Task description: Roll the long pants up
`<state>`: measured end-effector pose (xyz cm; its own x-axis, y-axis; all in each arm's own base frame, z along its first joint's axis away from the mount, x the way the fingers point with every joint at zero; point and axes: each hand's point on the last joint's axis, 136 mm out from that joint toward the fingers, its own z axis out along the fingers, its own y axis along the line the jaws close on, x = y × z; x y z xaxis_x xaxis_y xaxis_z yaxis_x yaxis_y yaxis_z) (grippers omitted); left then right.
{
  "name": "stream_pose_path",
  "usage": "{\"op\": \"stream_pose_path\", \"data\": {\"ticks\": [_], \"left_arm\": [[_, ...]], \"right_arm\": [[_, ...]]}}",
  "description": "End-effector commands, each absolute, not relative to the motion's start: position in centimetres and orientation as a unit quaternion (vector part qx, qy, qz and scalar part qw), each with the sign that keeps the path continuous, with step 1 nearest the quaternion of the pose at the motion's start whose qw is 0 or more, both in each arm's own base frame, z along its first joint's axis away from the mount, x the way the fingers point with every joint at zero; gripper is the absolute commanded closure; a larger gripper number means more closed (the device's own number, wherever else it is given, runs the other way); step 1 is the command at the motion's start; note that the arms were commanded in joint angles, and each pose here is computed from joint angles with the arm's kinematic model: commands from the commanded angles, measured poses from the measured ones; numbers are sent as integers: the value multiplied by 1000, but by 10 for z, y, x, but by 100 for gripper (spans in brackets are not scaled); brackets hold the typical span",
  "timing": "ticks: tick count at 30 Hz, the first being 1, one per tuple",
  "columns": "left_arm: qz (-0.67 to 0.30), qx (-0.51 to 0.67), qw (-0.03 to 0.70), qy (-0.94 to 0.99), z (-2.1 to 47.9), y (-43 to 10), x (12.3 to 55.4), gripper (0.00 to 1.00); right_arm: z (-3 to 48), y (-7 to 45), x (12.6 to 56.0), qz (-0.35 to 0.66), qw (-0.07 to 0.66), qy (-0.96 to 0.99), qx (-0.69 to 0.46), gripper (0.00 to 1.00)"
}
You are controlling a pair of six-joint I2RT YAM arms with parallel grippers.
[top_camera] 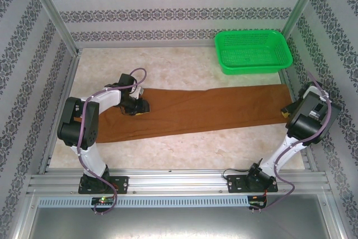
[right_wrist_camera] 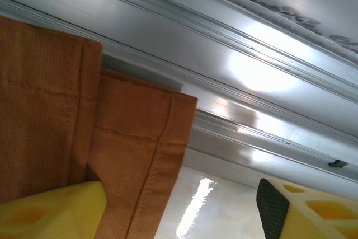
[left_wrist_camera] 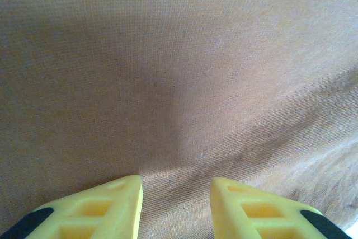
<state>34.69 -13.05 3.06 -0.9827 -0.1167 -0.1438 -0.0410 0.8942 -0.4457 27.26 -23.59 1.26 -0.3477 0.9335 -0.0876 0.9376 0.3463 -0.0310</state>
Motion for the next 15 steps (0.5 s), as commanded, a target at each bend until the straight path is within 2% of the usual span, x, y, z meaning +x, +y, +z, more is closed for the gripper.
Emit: {"op": "stream_pose_path", "data": {"ticks": [1, 5, 11, 13, 15], "left_arm": [[-228, -33, 93, 969, 35, -132, 348, 63], [-228, -31, 97, 968, 40, -132, 346, 65], [-223, -31, 104, 969, 40, -130, 349, 65], [-169, -61, 89, 980, 28, -109, 341, 64], [-124, -128, 43, 983, 10, -76, 326, 65]], "right_arm": [[-7, -241, 283, -7, 34, 800, 599, 24], [14, -249, 290, -17, 87, 791, 605, 24], [24, -247, 298, -7, 102, 797, 595, 24], [24, -240, 302, -2, 104, 802, 588, 24], [26, -234, 305, -7, 105, 808, 579, 24]]}}
